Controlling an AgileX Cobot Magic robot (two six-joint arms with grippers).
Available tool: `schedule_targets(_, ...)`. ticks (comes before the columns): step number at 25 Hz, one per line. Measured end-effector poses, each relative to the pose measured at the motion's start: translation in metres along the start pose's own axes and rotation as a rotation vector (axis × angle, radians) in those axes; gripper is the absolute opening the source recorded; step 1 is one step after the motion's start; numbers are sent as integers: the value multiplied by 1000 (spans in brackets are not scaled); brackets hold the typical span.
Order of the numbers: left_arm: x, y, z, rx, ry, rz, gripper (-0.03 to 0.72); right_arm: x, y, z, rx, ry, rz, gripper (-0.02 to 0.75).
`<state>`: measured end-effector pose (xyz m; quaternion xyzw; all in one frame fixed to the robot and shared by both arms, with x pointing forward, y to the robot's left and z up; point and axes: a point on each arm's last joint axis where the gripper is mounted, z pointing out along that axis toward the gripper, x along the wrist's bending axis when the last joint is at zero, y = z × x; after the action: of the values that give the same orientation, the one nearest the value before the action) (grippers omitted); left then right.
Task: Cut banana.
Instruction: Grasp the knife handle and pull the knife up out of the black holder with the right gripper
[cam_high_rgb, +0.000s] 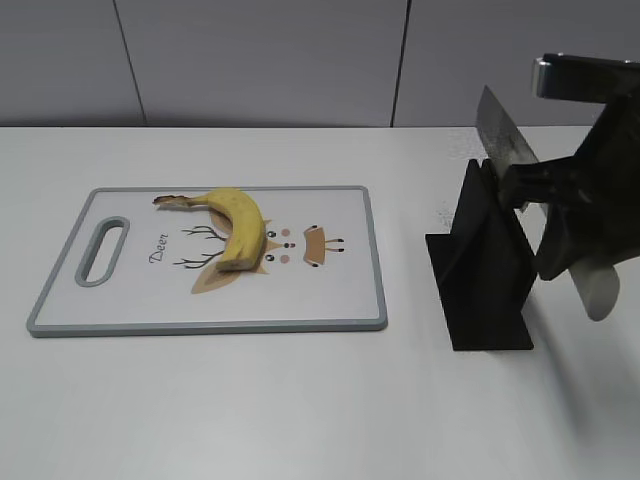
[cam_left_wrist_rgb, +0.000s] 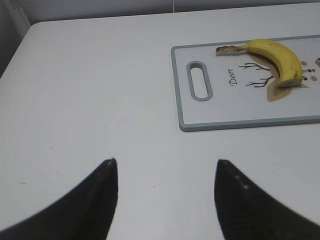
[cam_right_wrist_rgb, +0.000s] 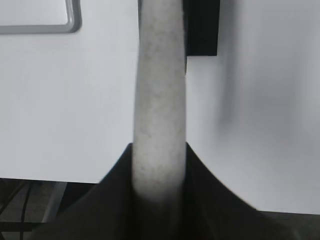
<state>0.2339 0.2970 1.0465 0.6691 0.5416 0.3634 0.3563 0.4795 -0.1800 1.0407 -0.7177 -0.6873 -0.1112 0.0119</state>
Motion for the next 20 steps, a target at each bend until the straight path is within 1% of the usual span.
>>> schedule_targets(6,0,0,0,-1,0,0,585,2,1,-23,-77,22,-16,170)
schedule_targets(8,0,0,0,-1,0,0,585,2,2,-30,-80,23,-32,170)
schedule_targets(17,0,0,0,-1,0,0,585,7,5,-53,-80,16,-213,170)
schedule_targets(20,0,2,-1,-7,1,0,585,9,8,-59,-99,19,-279,170)
